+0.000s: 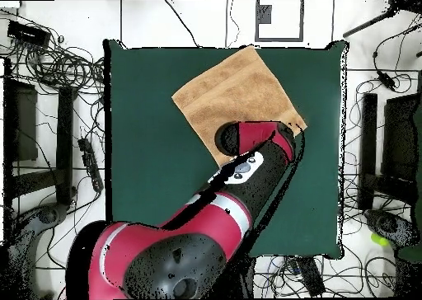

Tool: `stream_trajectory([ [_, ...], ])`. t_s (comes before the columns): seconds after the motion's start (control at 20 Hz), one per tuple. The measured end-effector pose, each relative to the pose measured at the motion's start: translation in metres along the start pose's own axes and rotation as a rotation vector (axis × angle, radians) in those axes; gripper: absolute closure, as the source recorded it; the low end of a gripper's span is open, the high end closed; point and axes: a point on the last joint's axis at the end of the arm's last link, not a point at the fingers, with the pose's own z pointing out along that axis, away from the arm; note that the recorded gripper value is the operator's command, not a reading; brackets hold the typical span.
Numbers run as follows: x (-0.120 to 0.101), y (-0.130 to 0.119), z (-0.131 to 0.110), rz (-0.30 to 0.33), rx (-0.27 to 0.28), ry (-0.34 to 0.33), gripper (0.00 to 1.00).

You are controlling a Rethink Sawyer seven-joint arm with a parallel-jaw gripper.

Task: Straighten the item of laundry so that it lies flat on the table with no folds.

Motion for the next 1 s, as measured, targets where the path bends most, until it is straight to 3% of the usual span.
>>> stream_trajectory([
  [0.6,-0.014,-0.059,0.006,0.090,0.000,0.011,1.00],
  [0.75,-0.022,-0.076,-0.001,0.142,-0.040,0.003,1.00],
  [1.0,-0.029,-0.117,-0.006,0.272,-0.162,-0.021,1.00],
])
